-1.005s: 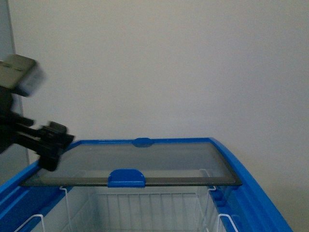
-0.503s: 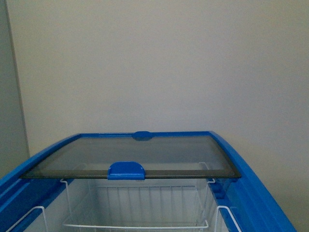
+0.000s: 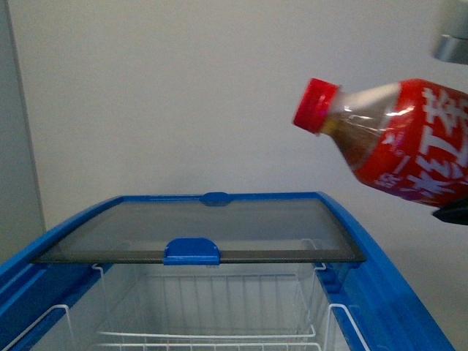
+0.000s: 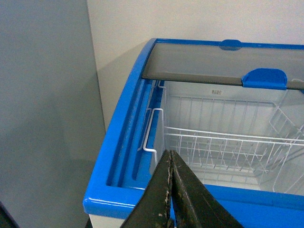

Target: Put drink in fridge

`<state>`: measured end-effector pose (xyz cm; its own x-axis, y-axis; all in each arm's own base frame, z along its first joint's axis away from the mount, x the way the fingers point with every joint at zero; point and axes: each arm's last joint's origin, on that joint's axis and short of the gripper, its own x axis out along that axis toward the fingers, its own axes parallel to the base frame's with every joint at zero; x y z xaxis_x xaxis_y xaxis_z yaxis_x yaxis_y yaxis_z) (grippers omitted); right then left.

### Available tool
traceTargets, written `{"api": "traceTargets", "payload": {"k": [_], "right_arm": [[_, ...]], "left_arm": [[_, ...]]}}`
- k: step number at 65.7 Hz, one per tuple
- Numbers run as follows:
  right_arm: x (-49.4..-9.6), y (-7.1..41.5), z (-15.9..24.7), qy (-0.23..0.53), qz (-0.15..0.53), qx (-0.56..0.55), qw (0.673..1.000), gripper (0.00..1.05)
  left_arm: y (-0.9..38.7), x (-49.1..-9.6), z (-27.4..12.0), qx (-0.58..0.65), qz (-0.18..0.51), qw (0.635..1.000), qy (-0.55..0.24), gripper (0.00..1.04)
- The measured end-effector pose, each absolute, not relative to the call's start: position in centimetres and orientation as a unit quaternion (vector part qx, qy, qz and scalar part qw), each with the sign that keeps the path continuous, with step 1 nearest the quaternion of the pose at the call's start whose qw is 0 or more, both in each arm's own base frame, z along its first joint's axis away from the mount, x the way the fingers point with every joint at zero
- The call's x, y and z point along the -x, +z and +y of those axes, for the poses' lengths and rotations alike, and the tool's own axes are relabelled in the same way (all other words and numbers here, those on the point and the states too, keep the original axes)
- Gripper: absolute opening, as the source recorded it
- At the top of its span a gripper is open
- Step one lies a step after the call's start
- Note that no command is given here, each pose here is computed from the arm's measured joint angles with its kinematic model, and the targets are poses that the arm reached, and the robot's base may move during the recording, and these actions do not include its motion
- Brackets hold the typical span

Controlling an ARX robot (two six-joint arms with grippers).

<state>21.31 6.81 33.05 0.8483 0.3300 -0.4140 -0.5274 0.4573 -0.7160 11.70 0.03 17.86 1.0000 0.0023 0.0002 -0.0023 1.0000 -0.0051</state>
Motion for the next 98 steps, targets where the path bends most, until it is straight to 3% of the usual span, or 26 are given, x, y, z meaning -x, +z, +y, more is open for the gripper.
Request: {"api": "traceTargets", "payload": {"k": [19, 29, 51, 98], "right_arm": [[-24.8, 30.9, 11.7, 0.331, 0.123, 0.517, 0.78, 0.36], [-26.3, 29.3, 12.8, 0.335, 0.126, 0.533, 0.766, 0.36], [-32.9, 22.6, 14.5, 0.318, 0.179, 0.535, 0.762, 0.36], [-38.6, 22.1, 16.3, 0.286, 0.19, 0.508, 0.79, 0.36]], "left_arm": [[17.1, -11.0, 0.0, 0.002, -0.008, 1.0, 0.001, 0.03], [17.1, -10.9, 0.0, 0.003, -0.008, 1.0, 0.001, 0.03], [16.8, -9.7, 0.0, 0.002, -0.005, 1.0, 0.001, 0.03], [16.8, -9.7, 0.0, 0.002, -0.005, 1.0, 0.001, 0.03]]}}
